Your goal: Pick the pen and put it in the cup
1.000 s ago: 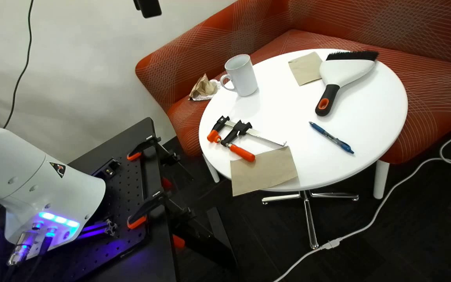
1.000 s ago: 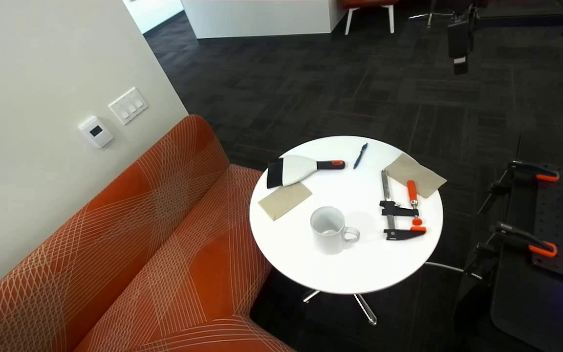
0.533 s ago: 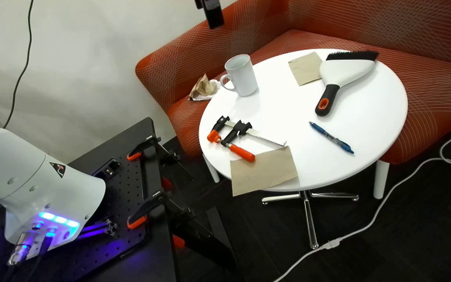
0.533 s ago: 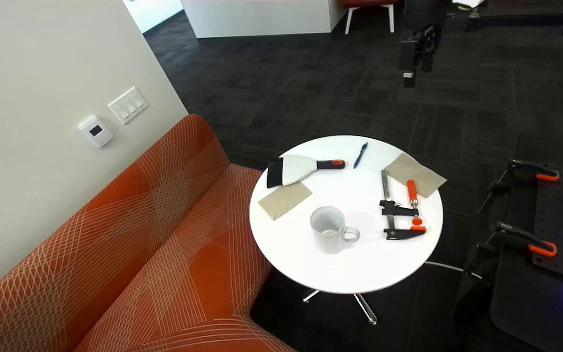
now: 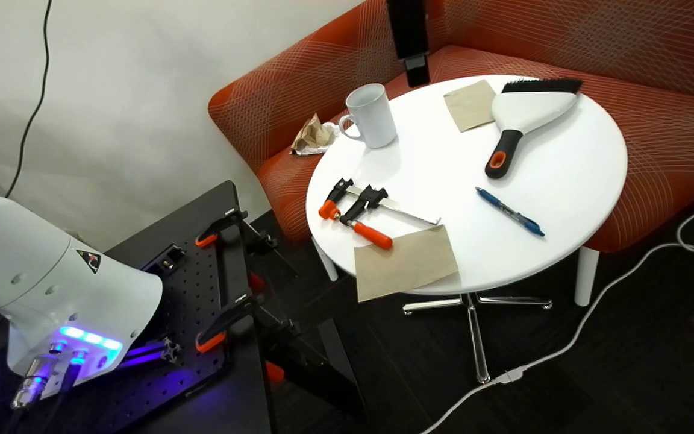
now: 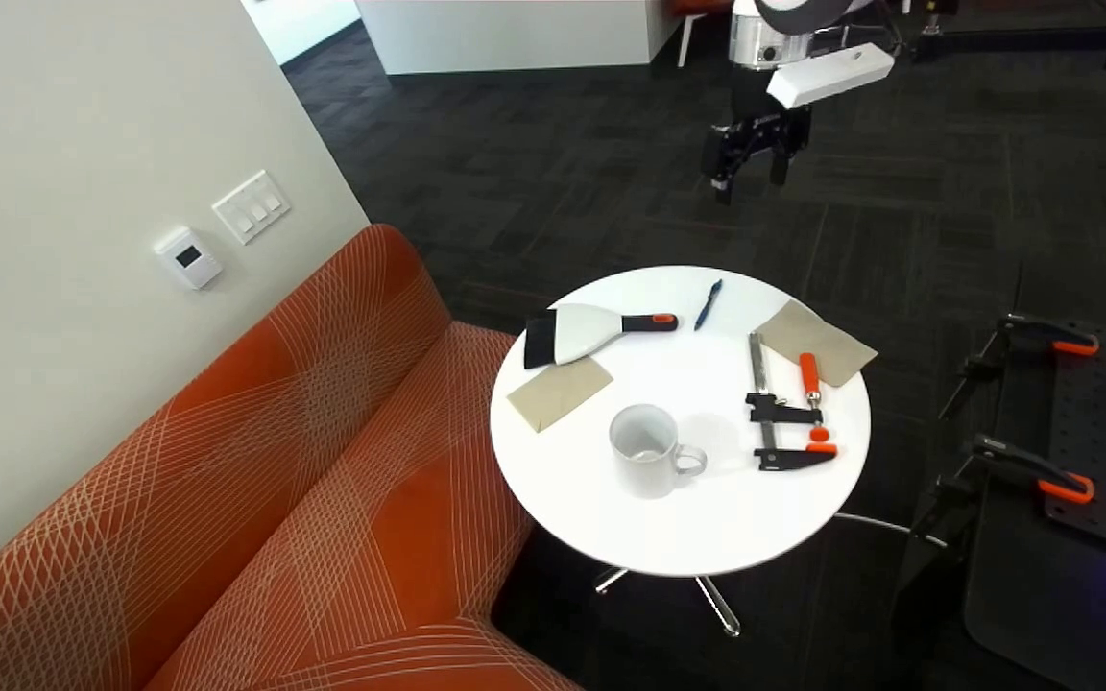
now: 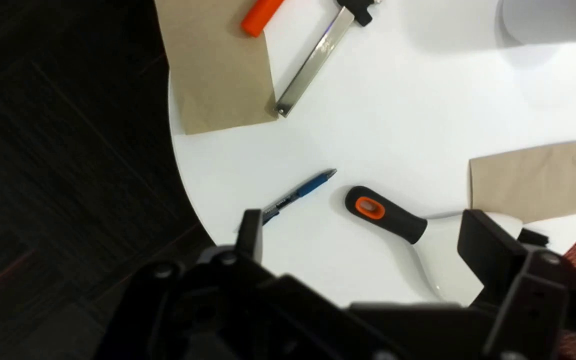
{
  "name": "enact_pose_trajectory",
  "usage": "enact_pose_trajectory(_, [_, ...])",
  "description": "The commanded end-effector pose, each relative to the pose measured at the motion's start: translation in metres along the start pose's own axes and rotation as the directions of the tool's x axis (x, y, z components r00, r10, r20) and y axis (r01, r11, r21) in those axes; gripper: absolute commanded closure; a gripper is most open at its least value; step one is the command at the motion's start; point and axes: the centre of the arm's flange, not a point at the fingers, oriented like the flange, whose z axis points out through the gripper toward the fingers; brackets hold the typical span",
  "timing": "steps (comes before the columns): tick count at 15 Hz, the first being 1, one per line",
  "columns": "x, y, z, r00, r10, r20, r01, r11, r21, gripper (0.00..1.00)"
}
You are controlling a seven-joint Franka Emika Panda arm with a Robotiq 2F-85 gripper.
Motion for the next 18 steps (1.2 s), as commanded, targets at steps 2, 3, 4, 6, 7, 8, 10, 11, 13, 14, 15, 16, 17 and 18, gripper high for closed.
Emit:
enact_pose_trajectory(2, [0.037, -0.017, 0.037, 0.975, 0.220, -0.018, -0.220, 0.975, 0.019, 0.00])
enact_pose_trajectory(3, [0.042, -0.020, 0.047, 0.964, 0.266, -0.013, -0.266, 0.964, 0.030, 0.00])
enact_pose_trajectory(4, [0.046, -0.022, 0.057, 0.951, 0.308, -0.006, -0.307, 0.951, 0.043, 0.00])
enact_pose_trajectory(6, [0.053, -0.026, 0.074, 0.924, 0.382, 0.005, -0.382, 0.922, 0.064, 0.00])
enact_pose_trajectory(7, [0.056, -0.027, 0.083, 0.907, 0.421, 0.003, -0.420, 0.905, 0.074, 0.00])
enact_pose_trajectory(8, [0.060, -0.028, 0.090, 0.887, 0.461, -0.001, -0.460, 0.884, 0.081, 0.00])
enact_pose_trajectory(10, [0.068, -0.028, 0.103, 0.849, 0.528, -0.020, -0.525, 0.848, 0.077, 0.00])
enact_pose_trajectory(11, [0.070, -0.028, 0.109, 0.836, 0.548, -0.029, -0.545, 0.835, 0.076, 0.00])
enact_pose_trajectory(13, [0.060, -0.019, 0.108, 0.857, 0.516, -0.018, -0.514, 0.856, 0.063, 0.00])
enact_pose_trajectory(14, [0.063, -0.019, 0.113, 0.848, 0.530, -0.022, -0.528, 0.847, 0.063, 0.00])
enact_pose_trajectory(15, [0.064, -0.020, 0.116, 0.845, 0.534, -0.023, -0.532, 0.844, 0.061, 0.00])
enact_pose_trajectory(16, [0.065, -0.020, 0.117, 0.845, 0.535, -0.023, -0.533, 0.844, 0.060, 0.00])
enact_pose_trajectory(17, [0.066, -0.020, 0.117, 0.845, 0.535, -0.024, -0.533, 0.844, 0.061, 0.00])
enact_pose_trajectory(18, [0.067, -0.020, 0.116, 0.845, 0.535, -0.026, -0.533, 0.844, 0.062, 0.00])
